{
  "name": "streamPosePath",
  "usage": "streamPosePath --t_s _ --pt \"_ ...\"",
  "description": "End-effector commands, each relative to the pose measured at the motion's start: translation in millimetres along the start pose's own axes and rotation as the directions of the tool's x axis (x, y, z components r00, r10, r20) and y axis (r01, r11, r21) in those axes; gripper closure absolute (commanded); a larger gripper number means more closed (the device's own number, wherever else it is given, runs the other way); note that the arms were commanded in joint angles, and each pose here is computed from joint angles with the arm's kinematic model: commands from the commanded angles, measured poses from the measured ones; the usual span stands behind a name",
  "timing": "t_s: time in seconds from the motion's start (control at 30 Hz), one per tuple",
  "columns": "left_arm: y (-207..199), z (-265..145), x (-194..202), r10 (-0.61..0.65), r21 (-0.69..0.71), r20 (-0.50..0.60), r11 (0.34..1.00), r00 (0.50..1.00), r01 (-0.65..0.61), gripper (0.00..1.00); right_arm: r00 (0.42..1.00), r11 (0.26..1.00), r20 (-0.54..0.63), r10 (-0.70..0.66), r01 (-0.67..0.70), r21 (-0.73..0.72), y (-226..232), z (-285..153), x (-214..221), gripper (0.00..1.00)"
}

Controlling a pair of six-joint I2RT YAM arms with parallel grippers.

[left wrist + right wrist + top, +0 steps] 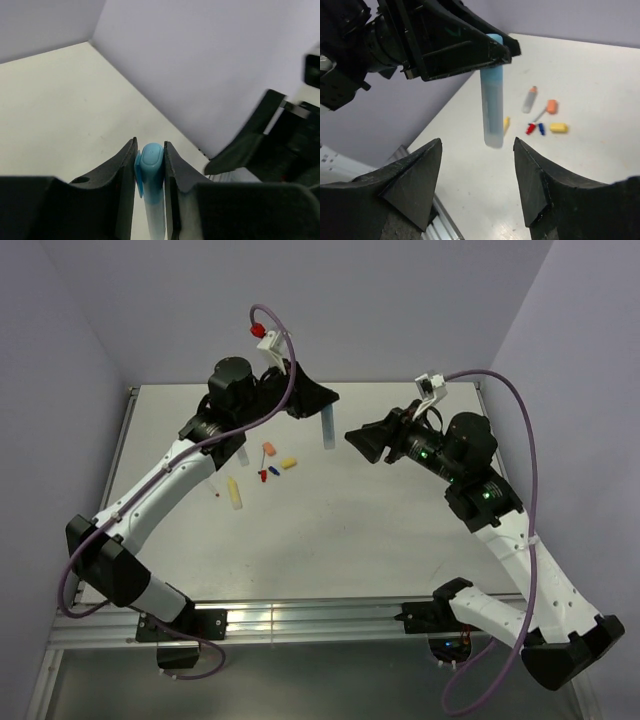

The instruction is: Insert the pens into the pen caps

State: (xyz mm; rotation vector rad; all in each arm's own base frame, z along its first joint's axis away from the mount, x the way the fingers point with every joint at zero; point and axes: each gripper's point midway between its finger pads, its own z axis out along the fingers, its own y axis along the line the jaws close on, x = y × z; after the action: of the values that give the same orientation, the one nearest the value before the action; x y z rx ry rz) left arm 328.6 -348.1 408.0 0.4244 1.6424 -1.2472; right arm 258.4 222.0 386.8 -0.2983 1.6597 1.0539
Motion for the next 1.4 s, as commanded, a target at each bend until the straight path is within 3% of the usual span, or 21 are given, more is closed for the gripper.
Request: streamPosePath --t_s 0.0,0.07,0.13,0.17,0.23,0.27,0.33,0.37,0.43,0.47,0.77,0.87,1.17,1.37 --pt "23 15 -10 -0.007 -0.052 0.018 0.999 1.0 0.008 1.0 0.999 0.978 0.034 -0.012 0.004 0.21 -35 -16 -1 0.33" --pt "68 35 19 -0.052 -0.164 -0.059 0.985 0.997 0.042 1.0 0.999 0.966 0.042 -0.011 0.0 0.26 -43 -23 0 0.32" --pt "94 50 21 -0.045 -0.239 -0.063 0.971 0.997 0.028 1.0 0.999 0.947 0.048 -0.017 0.0 0.32 -53 -30 1 0.3" --pt "123 64 48 -0.079 -0.289 -0.114 0.956 0.99 0.043 1.0 0.998 0.944 0.052 -0.026 0.008 0.33 -54 -33 1 0.29" --pt "152 78 53 -0.076 -0.357 -0.108 0.934 0.991 0.032 1.0 0.998 0.927 0.048 -0.027 0.007 0.375 -63 -38 4 0.29" --pt "182 89 82 -0.108 -0.403 -0.15 0.915 0.983 0.039 1.0 0.998 0.924 0.046 -0.031 0.011 0.382 -64 -40 5 0.29" --pt "204 103 89 -0.112 -0.44 -0.157 0.898 0.981 0.032 1.0 0.999 0.909 0.045 -0.023 0.002 0.416 -70 -44 8 0.28" --pt "231 112 120 -0.148 -0.47 -0.2 0.882 0.969 0.038 1.0 0.999 0.909 0.043 -0.017 -0.002 0.416 -71 -44 10 0.28" --pt "244 125 122 -0.154 -0.472 -0.205 0.88 0.967 0.041 1.0 0.999 0.911 0.04 -0.014 -0.004 0.412 -71 -44 12 0.27" --pt "263 130 147 -0.185 -0.489 -0.234 0.871 0.954 0.049 1.0 0.999 0.912 0.035 -0.013 -0.002 0.411 -71 -43 13 0.27" --pt "314 136 189 -0.245 -0.545 -0.264 0.836 0.933 0.065 0.99 1.0 0.916 0.021 -0.005 -0.004 0.401 -73 -37 17 0.27" --pt "319 131 198 -0.247 -0.557 -0.274 0.829 0.929 0.056 0.94 1.0 0.917 0.018 -0.002 -0.006 0.398 -74 -34 19 0.27" --pt "322 126 200 -0.241 -0.573 -0.248 0.818 0.938 0.059 0.55 1.0 0.914 0.005 -0.002 0.0 0.405 -77 -32 21 0.26" --pt "306 126 169 -0.209 -0.554 -0.201 0.83 0.957 0.065 0.42 1.0 0.914 -0.003 -0.004 0.005 0.405 -77 -31 22 0.24"
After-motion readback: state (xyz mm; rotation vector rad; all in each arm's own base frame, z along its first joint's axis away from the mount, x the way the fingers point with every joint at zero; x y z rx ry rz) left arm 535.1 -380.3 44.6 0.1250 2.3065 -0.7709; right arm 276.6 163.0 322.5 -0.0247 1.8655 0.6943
